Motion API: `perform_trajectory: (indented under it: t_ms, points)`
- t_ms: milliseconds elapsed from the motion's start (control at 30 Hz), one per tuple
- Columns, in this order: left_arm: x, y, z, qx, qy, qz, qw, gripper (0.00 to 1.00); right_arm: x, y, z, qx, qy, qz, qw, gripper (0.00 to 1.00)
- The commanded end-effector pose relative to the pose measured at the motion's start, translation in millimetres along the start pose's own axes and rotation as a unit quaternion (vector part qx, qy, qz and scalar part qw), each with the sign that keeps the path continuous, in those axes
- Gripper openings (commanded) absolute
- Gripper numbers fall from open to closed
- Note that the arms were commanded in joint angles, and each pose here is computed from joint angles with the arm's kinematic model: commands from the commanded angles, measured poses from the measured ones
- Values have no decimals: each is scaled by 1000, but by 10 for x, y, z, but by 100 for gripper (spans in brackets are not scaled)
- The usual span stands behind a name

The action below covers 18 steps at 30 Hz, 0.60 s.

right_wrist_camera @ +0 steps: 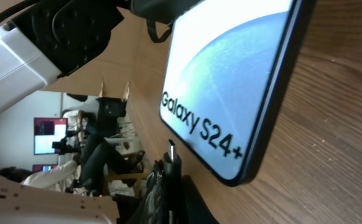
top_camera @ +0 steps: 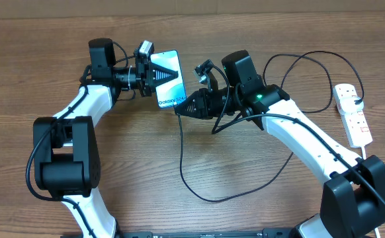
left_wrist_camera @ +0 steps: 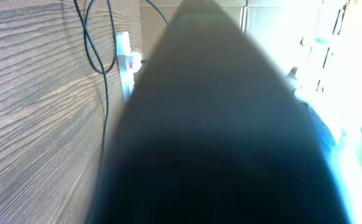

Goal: Plug charger to phone and switch on socket

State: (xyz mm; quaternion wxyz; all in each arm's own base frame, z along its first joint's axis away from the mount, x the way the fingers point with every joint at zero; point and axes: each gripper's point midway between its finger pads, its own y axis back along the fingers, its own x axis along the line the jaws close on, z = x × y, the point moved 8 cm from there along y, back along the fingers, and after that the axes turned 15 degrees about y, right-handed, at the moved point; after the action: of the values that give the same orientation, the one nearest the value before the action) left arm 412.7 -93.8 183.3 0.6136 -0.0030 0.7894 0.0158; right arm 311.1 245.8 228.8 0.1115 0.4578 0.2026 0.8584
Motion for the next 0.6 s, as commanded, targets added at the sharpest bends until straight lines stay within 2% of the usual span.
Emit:
perform_trajectory:
  t_ms: [0,567]
  points:
    - [-63,20,-32,19,-9,-9,1000,4,-50,-7,0,-5,1,-17,1000,4]
    - [-65,22,-31,18,-10,-9,1000,4,-14,-89,-133,28,-21,-10,999,4]
